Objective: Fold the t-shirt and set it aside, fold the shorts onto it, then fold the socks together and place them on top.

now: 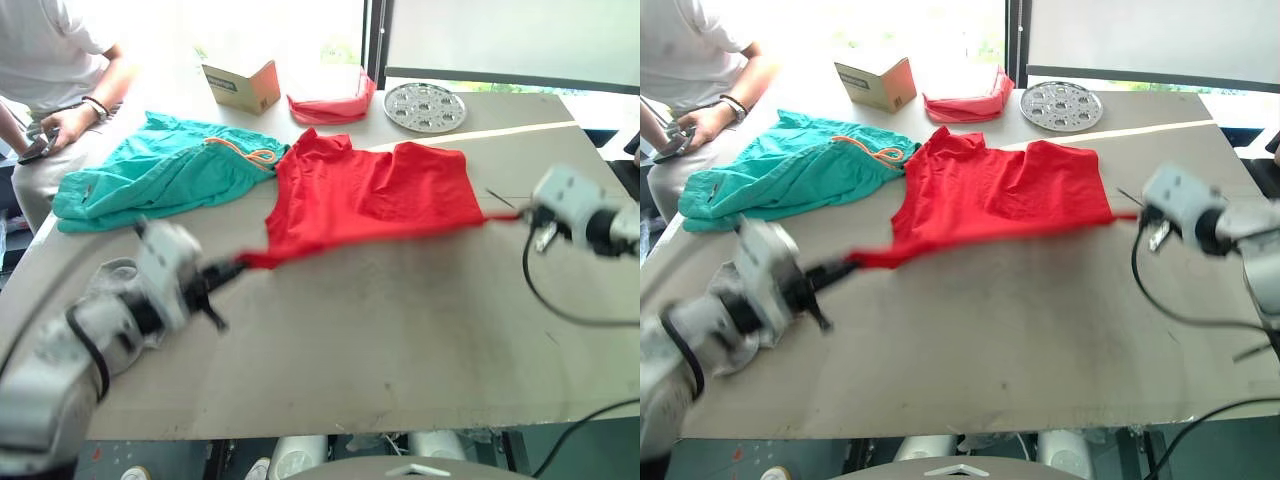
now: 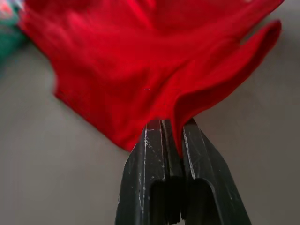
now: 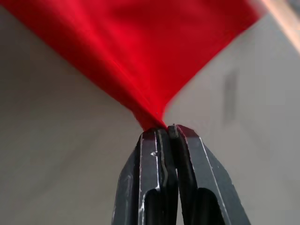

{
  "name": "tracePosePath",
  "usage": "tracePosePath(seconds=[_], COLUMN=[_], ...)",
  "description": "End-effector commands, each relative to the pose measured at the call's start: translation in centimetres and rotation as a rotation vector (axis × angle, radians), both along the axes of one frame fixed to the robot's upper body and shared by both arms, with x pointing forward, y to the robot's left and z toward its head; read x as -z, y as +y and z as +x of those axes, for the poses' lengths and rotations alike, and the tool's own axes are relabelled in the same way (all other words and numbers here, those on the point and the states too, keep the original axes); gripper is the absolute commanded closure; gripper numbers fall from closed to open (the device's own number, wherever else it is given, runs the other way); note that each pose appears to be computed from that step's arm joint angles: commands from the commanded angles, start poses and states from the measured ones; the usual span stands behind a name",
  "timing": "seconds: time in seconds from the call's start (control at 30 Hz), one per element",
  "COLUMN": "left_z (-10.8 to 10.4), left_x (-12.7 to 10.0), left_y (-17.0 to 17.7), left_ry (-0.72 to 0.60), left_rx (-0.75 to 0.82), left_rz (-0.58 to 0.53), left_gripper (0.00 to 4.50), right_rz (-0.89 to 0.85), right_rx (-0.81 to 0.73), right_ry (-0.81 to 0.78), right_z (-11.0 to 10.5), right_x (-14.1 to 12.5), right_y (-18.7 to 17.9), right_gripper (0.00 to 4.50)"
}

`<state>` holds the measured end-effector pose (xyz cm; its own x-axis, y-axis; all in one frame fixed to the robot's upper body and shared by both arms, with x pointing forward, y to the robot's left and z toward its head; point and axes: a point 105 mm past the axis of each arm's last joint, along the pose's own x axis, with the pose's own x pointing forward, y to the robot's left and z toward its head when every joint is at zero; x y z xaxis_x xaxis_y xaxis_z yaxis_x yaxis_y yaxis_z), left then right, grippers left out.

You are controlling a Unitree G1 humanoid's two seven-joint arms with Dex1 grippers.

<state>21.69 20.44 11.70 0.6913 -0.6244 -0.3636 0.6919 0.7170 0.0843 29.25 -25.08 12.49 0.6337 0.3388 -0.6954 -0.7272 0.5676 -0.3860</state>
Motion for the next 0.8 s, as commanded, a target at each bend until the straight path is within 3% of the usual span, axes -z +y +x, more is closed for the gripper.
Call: tracePosePath(seconds=[0.03,0.3,0.47,0.63,0.8], left_z=[-1.9,-5.6,-7.6,-3.6,0.7], left_x=[-1.0,-0.1,-1.3,-3.1,-2.3], left_y=[-1.2,-2.2,-1.0,0.5,0.9], left_ry=[-0.033,0.157,0.312,0.205,0.194], left_rx=[0.107,0.245,0.328,0.225,0.162], left_rz=[0.022,-0.067,-0.109,-0.103,-0.001], left_gripper=[4.5,4.5,4.5,4.5,4.5], right_rz=[-0.063,-0.002,0.044,0.073,0.048], right_rx=[-0.048,-0.001,0.005,0.016,-0.042], right_ry=[0.058,0.227,0.303,0.252,0.244], right_z=[-3.3,-7.7,-9.1,-7.6,-4.9], right_x=[-1.6,-1.6,-2.2,-3.3,-3.0], right_y=[-1.1,-2.9,-3.8,-3.8,-2.4], right_gripper=[4.41,4.41,4.41,4.41,4.41])
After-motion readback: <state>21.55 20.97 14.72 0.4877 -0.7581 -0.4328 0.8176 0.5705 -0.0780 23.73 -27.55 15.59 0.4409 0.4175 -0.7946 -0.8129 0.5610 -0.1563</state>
